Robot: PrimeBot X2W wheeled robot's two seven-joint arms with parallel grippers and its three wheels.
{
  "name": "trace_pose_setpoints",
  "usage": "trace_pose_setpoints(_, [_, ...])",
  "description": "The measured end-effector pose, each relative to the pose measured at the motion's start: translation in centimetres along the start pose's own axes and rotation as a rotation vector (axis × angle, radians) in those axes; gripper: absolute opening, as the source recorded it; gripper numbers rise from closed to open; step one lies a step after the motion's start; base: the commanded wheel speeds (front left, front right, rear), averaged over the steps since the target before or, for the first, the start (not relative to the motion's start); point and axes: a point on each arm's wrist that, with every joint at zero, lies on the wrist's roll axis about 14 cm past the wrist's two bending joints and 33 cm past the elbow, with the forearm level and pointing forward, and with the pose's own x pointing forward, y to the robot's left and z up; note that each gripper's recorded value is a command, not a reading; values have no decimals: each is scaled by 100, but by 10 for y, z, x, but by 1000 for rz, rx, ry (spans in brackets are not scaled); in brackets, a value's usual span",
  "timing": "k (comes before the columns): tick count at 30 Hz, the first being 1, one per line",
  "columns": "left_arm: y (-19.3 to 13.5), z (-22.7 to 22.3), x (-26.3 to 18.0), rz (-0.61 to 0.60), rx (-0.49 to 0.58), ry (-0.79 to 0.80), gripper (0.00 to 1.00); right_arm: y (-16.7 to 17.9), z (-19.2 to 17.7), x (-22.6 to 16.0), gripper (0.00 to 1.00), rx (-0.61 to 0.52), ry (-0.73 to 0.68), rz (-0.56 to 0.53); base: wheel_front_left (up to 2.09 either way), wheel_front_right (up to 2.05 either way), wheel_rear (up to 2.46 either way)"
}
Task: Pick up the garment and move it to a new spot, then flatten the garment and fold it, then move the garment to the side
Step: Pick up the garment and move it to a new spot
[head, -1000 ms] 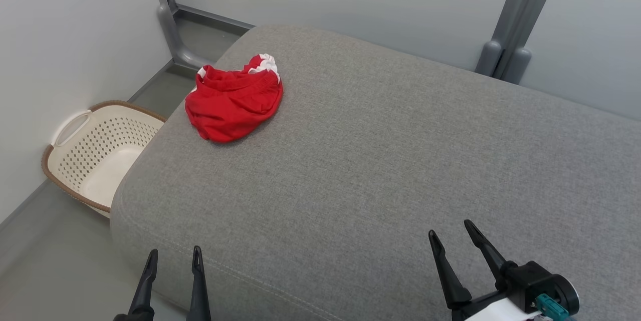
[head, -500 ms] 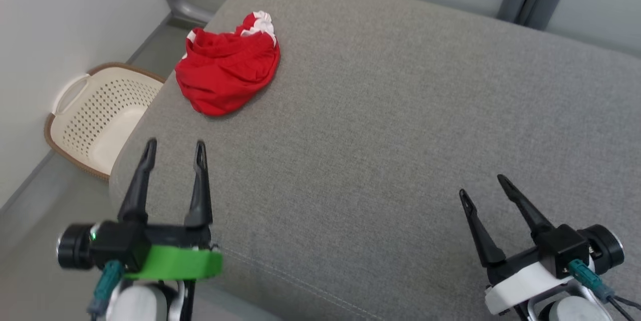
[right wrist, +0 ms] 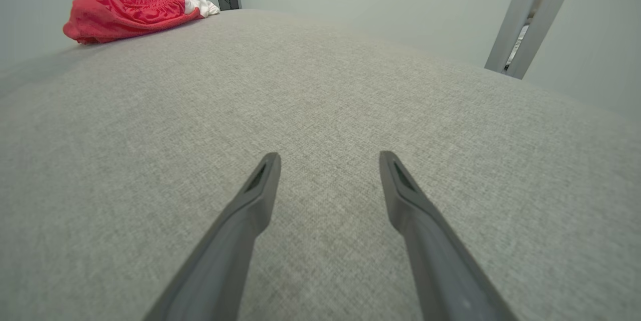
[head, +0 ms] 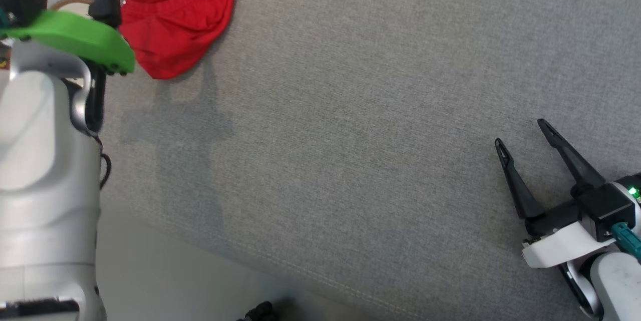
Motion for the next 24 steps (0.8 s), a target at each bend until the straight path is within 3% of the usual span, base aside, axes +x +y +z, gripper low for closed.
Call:
trace_pose_setpoints(4, [1,-34,33,23,-91,161,100,-10,-11,2,100,12,0,-14,0,0,0])
trace_pose_setpoints(7, [-26,-72,48,-28,-160,315,100,-20,-20,3,100,22,-5,-38,0,0,0])
trace_pose_setpoints(18, [-56,-203,33,-59,-152,662,100,-42,-39,-1,100,63,-21,-116,0,0,0])
trace_pose_setpoints(19, [-56,-209,32,-59,-145,674,94,-43,-41,-1,100,66,-21,-120,0,0,0])
trace_pose_setpoints(20, [-57,-213,34,-58,-144,675,51,-44,-42,-1,100,68,-20,-124,0,0,0])
trace_pose_setpoints(22, [-58,-218,37,-57,-140,669,0,-46,-44,-2,100,70,-20,-130,0,0,0])
trace_pose_setpoints(24, [-61,-222,41,-63,-134,656,0,-49,-44,-3,100,71,-21,-140,0,0,0])
